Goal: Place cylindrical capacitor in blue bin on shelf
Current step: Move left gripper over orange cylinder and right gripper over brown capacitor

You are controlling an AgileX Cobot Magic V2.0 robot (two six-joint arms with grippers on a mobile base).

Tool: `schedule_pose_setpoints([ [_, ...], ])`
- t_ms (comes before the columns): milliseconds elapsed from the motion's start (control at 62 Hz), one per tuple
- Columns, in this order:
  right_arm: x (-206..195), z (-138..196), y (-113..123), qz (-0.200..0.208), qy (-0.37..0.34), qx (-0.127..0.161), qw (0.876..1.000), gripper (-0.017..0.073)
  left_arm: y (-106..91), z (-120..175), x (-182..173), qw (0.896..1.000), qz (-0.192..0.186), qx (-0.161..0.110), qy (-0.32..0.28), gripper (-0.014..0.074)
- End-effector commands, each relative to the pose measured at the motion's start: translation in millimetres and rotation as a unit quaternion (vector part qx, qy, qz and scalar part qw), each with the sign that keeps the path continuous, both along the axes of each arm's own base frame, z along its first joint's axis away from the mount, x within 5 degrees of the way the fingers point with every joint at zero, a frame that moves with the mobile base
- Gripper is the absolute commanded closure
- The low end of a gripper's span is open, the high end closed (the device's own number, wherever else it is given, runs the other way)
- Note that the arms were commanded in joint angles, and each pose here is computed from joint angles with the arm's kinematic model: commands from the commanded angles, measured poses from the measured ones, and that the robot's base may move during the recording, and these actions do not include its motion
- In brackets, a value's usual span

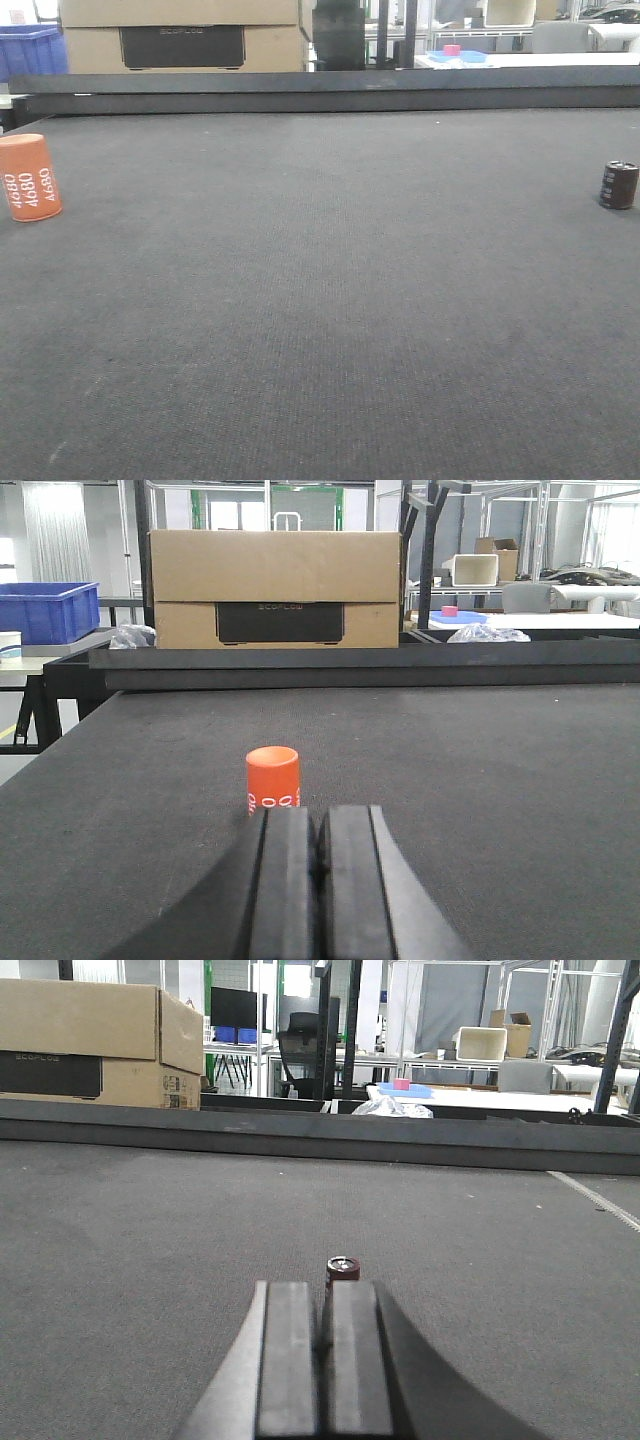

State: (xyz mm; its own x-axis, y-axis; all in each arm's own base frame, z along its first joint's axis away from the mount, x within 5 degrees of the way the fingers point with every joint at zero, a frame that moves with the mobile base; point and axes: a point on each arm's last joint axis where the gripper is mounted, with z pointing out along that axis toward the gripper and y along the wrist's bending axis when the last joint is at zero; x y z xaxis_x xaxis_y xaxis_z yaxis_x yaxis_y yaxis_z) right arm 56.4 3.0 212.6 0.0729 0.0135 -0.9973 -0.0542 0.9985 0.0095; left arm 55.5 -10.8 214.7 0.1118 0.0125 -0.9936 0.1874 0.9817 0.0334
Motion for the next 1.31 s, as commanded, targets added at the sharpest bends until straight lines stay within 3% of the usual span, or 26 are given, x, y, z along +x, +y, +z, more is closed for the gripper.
schedule_pose_setpoints([
  [0,0,2,0,-0.002,-0.012,-0.001,1.000,0.0727,-0.2,2,-1,1.000,-0.003,-0.003,-0.011,0.0704],
  [952,0,2,0,-0.002,-0.012,-0.001,1.000,0.0727,-0.2,2,-1,1.000,-0.003,-0.003,-0.011,0.0704],
  [1097,-1,6,0,-0.002,-0.038,0.000,0.999,0.0727,-0.2,2,-1,1.000,-0.003,-0.003,-0.011,0.0704],
  [1130,-1,6,0,-0.002,-0.039,0.000,0.999,0.0727,-0.3,2,-1,1.000,-0.002,0.012,-0.014,0.0704],
  [1194,-1,7,0,-0.002,-0.040,0.001,0.999,0.0727,-0.6,4,-1,0.996,0.006,0.080,-0.036,0.0704],
  [1227,-1,7,0,-0.002,-0.040,0.001,0.999,0.0727,-0.8,4,-1,0.995,0.006,0.093,-0.041,0.0704],
  [1291,-4,20,0,-0.002,-0.060,0.002,0.998,0.0727,-0.9,6,-2,0.995,0.006,0.092,-0.045,0.0704],
])
